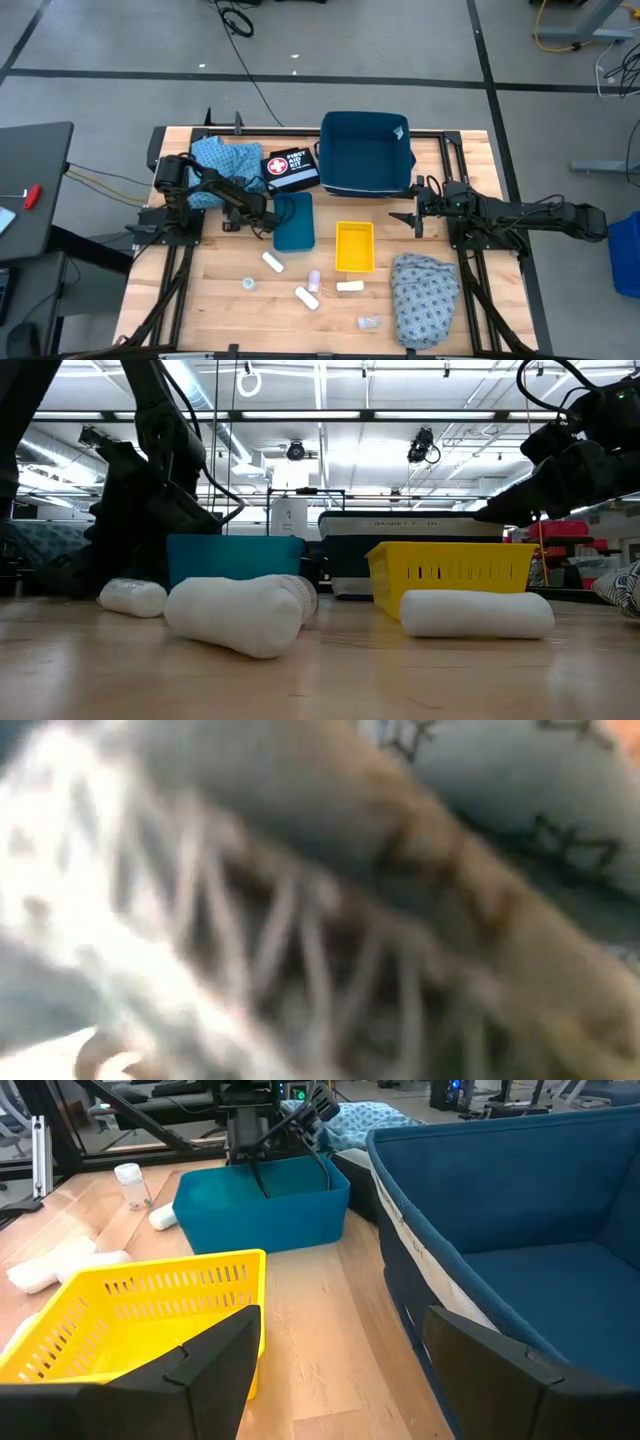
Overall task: Pick & place medical supplies in basket/bin
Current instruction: Put the blue patient gown into the blue laundry bin
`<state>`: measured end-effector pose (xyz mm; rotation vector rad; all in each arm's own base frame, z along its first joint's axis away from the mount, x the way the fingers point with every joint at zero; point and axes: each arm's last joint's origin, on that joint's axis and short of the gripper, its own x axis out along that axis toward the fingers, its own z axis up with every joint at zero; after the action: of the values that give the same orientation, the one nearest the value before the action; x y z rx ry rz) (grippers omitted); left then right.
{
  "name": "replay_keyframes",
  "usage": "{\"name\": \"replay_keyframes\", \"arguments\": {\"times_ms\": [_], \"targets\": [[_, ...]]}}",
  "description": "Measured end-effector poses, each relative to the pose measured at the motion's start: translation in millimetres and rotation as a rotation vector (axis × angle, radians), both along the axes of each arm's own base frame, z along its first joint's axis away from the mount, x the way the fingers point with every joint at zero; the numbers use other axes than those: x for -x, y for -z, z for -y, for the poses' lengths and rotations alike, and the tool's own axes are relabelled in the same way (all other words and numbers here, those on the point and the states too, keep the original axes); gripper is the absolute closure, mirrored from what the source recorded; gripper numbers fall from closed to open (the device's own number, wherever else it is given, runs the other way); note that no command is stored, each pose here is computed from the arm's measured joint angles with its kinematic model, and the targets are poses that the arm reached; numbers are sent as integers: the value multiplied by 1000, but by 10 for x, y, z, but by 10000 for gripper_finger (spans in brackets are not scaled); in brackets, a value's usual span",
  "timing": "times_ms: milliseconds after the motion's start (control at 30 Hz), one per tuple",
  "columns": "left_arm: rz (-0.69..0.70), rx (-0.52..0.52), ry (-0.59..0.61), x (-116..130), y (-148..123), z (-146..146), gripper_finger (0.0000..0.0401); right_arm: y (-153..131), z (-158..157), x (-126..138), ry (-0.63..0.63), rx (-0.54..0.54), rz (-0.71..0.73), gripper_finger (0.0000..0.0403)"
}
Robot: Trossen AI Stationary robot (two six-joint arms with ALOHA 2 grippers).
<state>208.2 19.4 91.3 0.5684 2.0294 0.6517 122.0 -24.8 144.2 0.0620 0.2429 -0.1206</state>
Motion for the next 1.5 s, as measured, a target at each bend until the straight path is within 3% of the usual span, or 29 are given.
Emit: {"name": "replay_keyframes", "arguments": {"times_ms": [267,700,933,1333,1500], "targets": [[104,-94,-33,2,-405,114,391,0,0,0,0,0,0,113],[496,-86,-62,58,-1249,138,391,-2,0,0,4,-16,3,113],[503,-203,-91,224,-1587,69,391,-4,1,-1,5,-18,6,113],[597,-321,-43,283,-1753,7,391,-14,1,-3,4,-16,16,113],[606,-343,-38,281,-1757,3,391,-121,-8,-23,-38,-27,130,113]]}}
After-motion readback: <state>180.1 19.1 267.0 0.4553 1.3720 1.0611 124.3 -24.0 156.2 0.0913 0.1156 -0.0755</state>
